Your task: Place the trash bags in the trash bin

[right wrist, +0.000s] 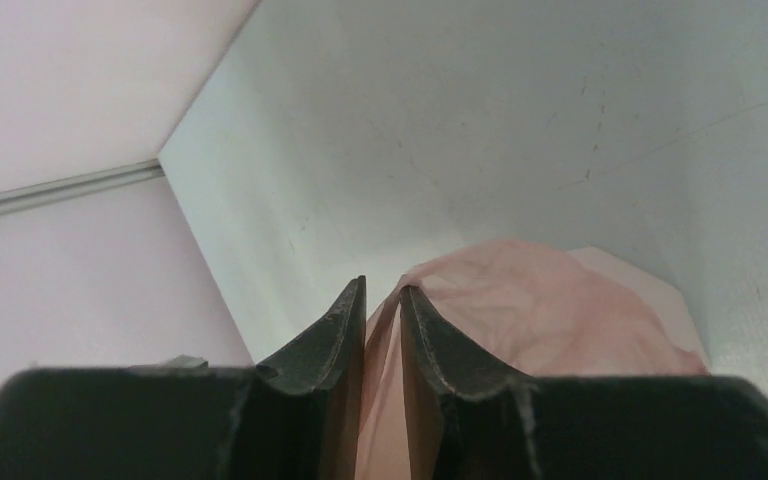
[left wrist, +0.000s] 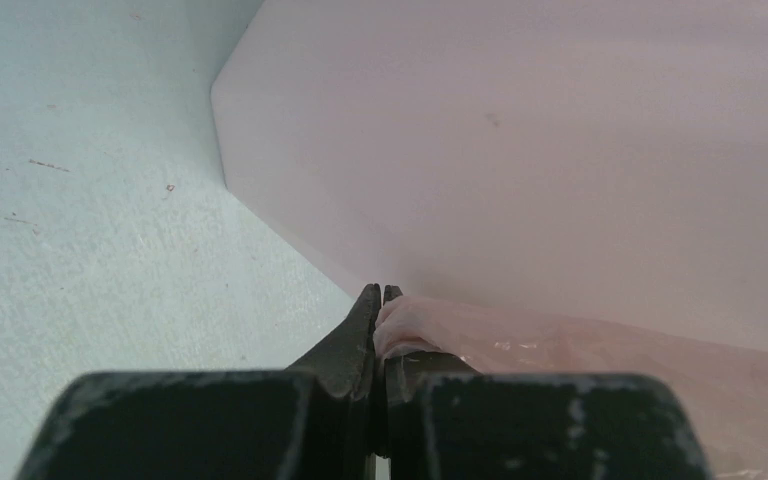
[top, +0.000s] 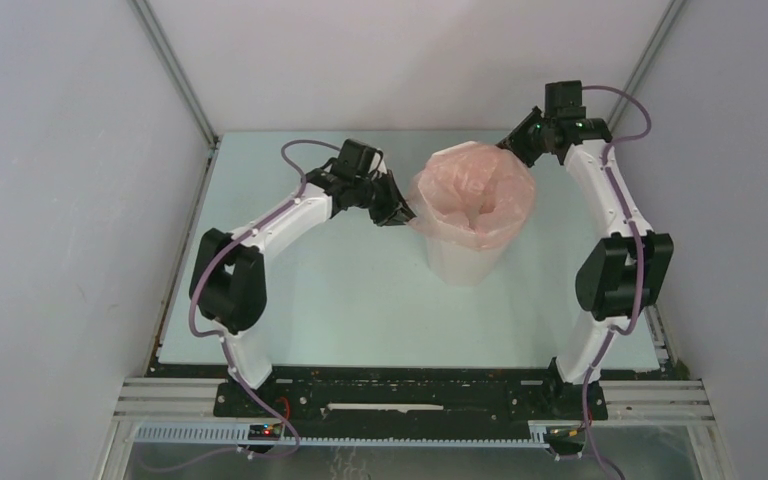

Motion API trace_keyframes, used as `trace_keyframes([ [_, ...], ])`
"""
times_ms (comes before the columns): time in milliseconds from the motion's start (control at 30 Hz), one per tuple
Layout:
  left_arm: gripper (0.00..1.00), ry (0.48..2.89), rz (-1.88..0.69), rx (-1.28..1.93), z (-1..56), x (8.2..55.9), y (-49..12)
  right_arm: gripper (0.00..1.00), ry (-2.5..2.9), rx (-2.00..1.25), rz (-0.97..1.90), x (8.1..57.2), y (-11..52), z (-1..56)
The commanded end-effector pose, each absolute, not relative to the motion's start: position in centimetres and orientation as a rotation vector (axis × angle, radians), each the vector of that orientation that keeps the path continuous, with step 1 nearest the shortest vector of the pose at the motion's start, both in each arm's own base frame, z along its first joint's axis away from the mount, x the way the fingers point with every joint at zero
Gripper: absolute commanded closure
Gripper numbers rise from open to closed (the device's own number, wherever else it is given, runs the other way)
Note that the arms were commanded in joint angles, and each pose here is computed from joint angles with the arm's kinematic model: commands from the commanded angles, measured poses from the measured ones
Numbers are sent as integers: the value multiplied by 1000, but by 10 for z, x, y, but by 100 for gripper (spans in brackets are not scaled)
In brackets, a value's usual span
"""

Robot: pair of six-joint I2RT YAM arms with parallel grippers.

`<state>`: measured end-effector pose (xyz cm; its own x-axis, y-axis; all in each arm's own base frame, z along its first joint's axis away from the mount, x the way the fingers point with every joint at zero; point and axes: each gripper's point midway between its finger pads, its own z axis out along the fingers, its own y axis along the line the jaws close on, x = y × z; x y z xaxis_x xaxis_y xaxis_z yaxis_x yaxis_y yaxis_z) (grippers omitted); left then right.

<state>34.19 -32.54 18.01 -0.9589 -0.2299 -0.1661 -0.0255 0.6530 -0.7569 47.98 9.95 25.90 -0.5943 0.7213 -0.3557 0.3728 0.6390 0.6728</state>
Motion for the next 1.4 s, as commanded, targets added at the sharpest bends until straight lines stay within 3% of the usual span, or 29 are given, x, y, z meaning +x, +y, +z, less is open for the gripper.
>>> trace_keyframes([
  [0, 96, 2570, -1223, -138, 192, 354, -331, 72, 2240, 862, 739, 490, 99, 253],
  [200, 97, 2492, -1194, -89, 214, 354, -321, 68, 2333, 652, 777, 462, 109, 235],
  [467, 98, 2198, -1071, -109, 283, 360, -270, 60, 2272, 570, 899, 454, 118, 259],
  [667, 100, 2182, -1082, -299, 275, 397, -253, 61, 2223, 759, 965, 467, 110, 255],
  [933, 100, 2252, -1141, -296, 256, 436, -279, 60, 2277, 935, 912, 469, 102, 216],
  [1167, 100, 2475, -1086, -346, 185, 406, -275, 59, 2361, 908, 875, 452, 102, 196],
  [1367, 98, 2544, -1165, -239, 180, 362, -293, 53, 2374, 724, 917, 426, 120, 211],
])
